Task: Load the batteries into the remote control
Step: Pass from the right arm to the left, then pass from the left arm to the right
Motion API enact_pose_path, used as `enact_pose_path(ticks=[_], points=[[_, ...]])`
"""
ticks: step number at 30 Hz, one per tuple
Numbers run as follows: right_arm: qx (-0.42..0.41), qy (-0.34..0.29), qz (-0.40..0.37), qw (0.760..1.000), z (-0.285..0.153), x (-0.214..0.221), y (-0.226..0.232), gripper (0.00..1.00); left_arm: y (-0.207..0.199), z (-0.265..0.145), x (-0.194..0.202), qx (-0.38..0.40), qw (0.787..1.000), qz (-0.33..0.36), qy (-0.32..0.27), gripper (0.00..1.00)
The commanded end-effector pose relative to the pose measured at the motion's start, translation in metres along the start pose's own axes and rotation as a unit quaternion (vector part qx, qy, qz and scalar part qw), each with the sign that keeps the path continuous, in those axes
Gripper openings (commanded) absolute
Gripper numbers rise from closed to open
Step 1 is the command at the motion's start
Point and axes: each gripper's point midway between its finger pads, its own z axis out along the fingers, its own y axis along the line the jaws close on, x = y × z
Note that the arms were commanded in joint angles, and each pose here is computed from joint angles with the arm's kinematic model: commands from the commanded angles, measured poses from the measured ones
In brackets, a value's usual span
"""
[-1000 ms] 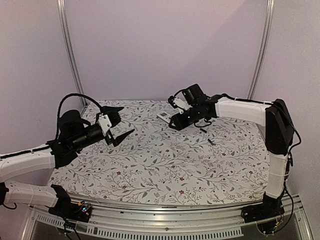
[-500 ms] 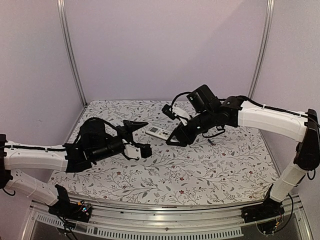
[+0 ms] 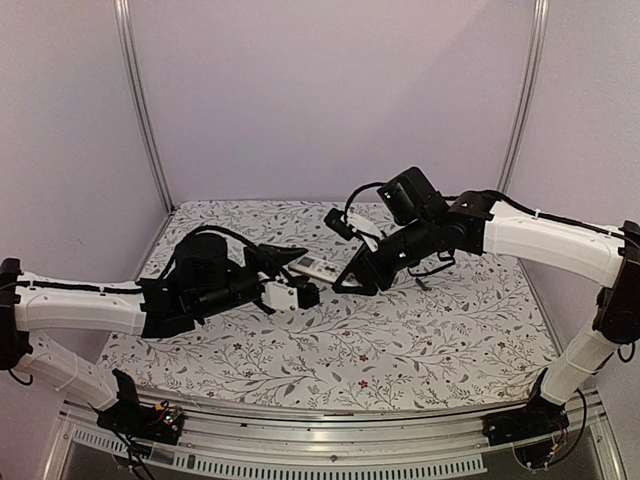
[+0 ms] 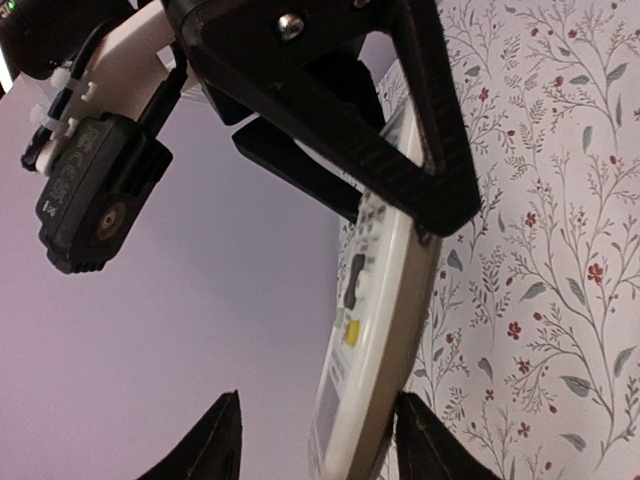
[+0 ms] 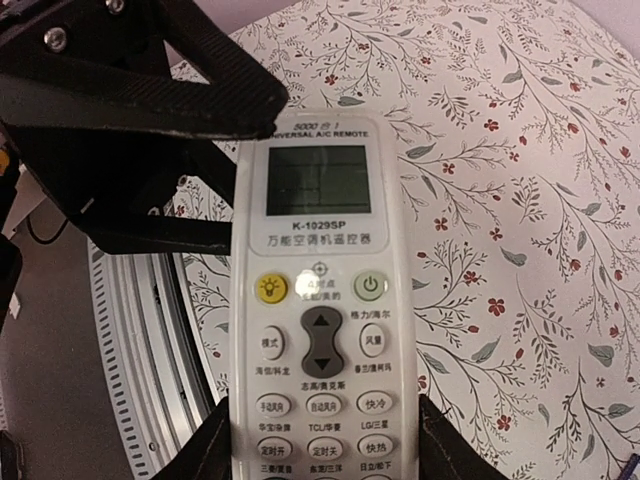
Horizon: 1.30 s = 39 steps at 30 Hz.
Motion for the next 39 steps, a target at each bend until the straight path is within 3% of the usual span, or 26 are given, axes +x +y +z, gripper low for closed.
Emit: enact_pose_path(ticks=[1,4,7,16,19,24,28,34,39], points=[[-0.032,-0.017,-0.019,0.999,-0.009,-0.008,0.019,0.20,0.002,0.004,-0.001,0.004,1.000,-0.006,0.011,0.53],[-0.040,-0.019,-0.019,0.999,-0.009,-0.008,0.022,0.19,0.000,0.005,0.001,0.007,1.000,-0.003,0.016,0.52],[-0.043,-0.018,-0.020,0.999,-0.009,-0.008,0.024,0.19,0.004,0.006,0.001,-0.001,1.000,-0.004,0.019,0.46],[-0.044,-0.025,-0.026,0.998,-0.011,-0.012,0.025,0.23,0.011,0.006,-0.005,-0.009,1.000,-0.013,0.012,0.11],[-0.031,-0.031,-0.032,0.999,-0.015,-0.014,0.022,0.42,0.012,0.004,-0.009,-0.008,0.999,-0.037,0.008,0.00],[0.004,-0.067,-0.053,0.996,-0.037,-0.031,0.019,0.96,0.014,0.000,-0.021,0.016,0.987,-0.163,-0.004,0.00],[0.019,-0.124,-0.099,0.987,-0.077,-0.048,0.030,0.99,0.009,-0.010,-0.039,0.070,0.952,-0.298,-0.033,0.00],[0.052,-0.176,-0.201,0.962,-0.116,-0.046,0.039,0.99,0.003,-0.022,-0.065,0.154,0.862,-0.477,-0.074,0.00],[0.095,-0.209,-0.202,0.952,-0.144,-0.060,0.036,0.99,0.000,-0.029,-0.078,0.203,0.792,-0.569,-0.085,0.00]])
